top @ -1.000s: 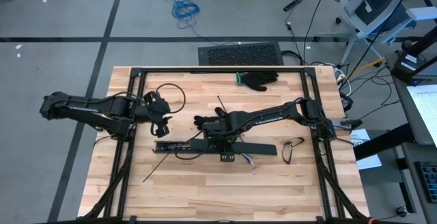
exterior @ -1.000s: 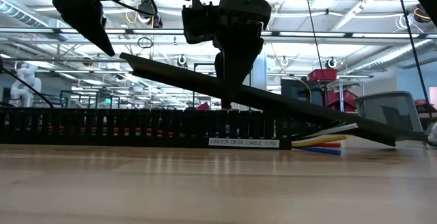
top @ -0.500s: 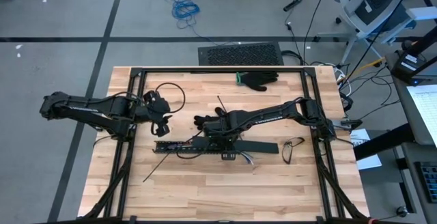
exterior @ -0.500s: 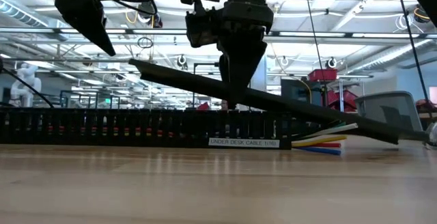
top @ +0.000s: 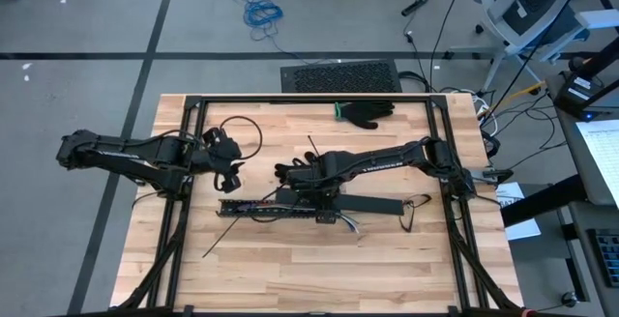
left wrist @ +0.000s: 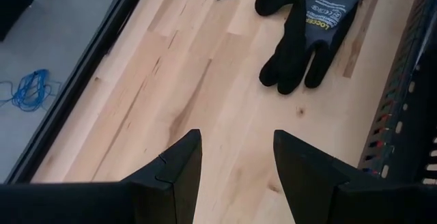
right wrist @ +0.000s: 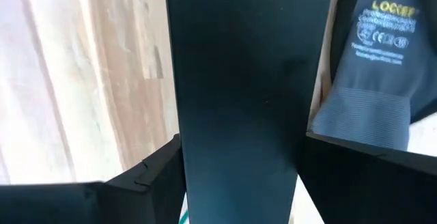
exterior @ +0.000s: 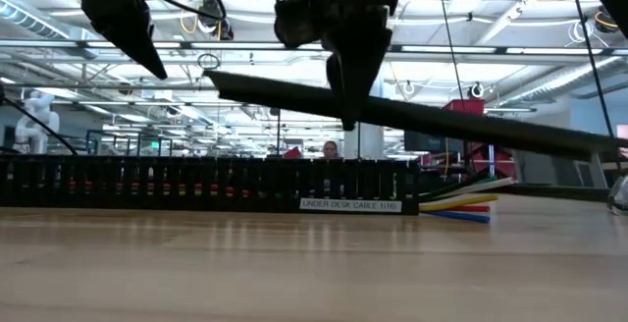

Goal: Ziptie cables
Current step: Close the black cable duct

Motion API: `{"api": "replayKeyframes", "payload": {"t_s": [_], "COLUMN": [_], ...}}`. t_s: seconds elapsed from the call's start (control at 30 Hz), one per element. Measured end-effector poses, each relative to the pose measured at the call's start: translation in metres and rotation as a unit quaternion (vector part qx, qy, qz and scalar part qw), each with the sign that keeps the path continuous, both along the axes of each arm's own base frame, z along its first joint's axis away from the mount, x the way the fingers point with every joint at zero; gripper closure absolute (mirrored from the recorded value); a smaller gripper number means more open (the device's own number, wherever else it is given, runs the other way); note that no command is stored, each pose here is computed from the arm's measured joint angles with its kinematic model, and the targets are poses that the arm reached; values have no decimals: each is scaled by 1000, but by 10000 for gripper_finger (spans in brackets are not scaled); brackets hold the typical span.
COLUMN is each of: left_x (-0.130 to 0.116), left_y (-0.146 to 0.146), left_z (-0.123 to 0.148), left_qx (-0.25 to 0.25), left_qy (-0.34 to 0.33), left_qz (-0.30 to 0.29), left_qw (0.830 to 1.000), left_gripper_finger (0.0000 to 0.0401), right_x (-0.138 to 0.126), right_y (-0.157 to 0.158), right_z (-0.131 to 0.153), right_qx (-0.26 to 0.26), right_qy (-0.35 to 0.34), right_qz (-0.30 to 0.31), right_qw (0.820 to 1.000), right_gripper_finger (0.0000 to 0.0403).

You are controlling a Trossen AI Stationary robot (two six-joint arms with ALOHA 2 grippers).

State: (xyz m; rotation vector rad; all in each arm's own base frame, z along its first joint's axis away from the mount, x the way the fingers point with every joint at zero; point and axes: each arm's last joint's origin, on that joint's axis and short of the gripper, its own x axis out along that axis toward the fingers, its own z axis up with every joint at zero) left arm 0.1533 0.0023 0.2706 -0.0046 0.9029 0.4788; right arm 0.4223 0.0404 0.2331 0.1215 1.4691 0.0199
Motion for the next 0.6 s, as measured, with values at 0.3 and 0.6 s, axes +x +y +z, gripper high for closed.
{"api": "replayKeyframes", "payload": {"t_s": [0.3,0.6], "left_x": [17,47], "left_y": [-4,-21], "left_z": [7,-33], "left_qx": [-31,-83], "left_qy": [-68,-151], "left_qz": [-60,-97], "left_qw": [995,980], "left_gripper_finger": [224,224], "right_x": [2,8], "right_y": [1,1], "right_z": [-16,-21], "right_qx": [0,-1], "right_qy": [32,16], "right_qz": [-1,-5], "right_qw": [999,1000], "right_gripper_finger": [166,164]}}
